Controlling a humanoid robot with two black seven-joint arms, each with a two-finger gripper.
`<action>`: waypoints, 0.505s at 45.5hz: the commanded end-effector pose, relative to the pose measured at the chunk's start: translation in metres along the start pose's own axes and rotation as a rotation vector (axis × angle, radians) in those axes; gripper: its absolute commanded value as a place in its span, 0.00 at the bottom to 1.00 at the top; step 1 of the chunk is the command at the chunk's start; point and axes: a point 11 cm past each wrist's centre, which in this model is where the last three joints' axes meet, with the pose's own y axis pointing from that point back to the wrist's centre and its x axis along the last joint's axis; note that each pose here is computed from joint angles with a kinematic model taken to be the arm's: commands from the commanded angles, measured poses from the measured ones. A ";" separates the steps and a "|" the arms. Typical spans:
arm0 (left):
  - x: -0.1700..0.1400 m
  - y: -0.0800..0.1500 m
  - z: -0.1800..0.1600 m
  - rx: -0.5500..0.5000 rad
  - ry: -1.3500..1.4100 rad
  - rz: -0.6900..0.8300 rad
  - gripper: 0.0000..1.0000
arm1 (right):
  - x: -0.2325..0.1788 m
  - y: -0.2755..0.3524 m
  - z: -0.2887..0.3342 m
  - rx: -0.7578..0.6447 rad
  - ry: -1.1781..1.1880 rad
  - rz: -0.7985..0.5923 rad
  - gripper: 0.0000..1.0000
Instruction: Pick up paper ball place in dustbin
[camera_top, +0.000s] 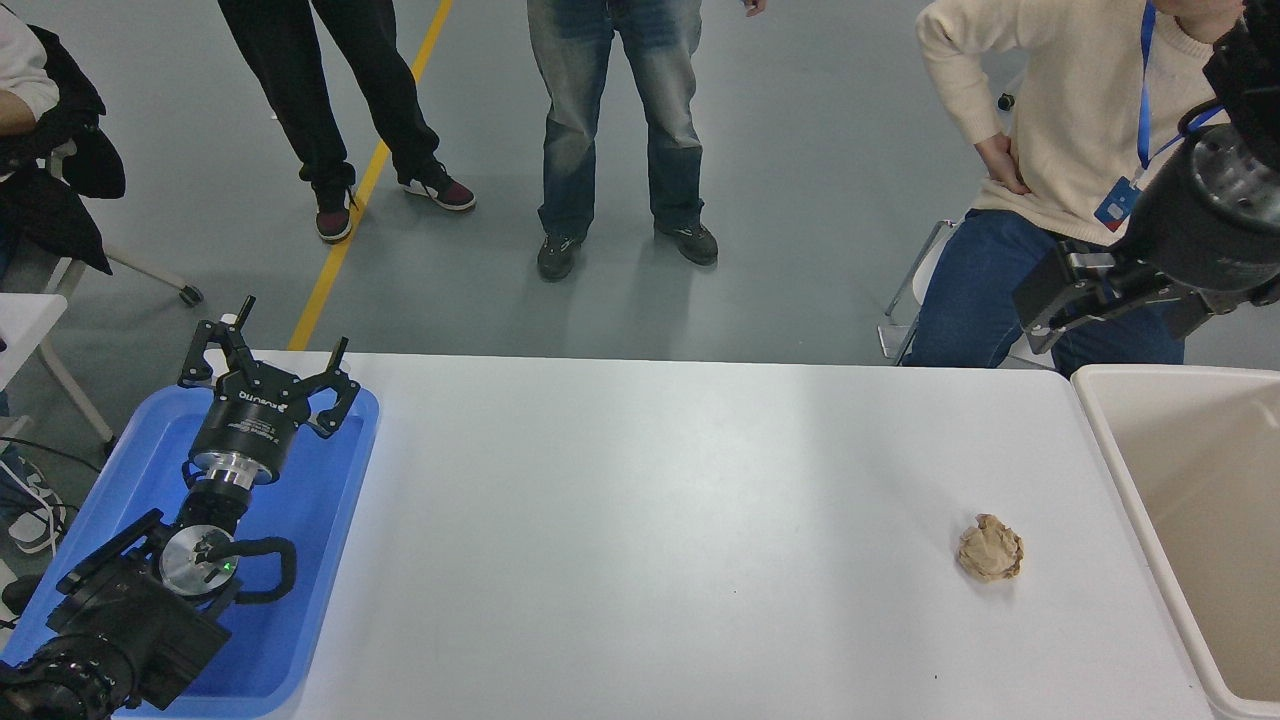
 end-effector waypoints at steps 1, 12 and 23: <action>0.000 0.000 0.000 0.003 -0.003 0.000 1.00 | 0.000 0.000 0.000 0.000 0.000 0.000 1.00; -0.001 0.000 -0.002 0.013 -0.007 -0.004 1.00 | 0.000 0.000 -0.001 -0.002 0.003 -0.002 1.00; -0.001 0.000 -0.002 0.013 -0.007 -0.004 1.00 | 0.000 0.001 0.000 -0.001 0.001 0.003 1.00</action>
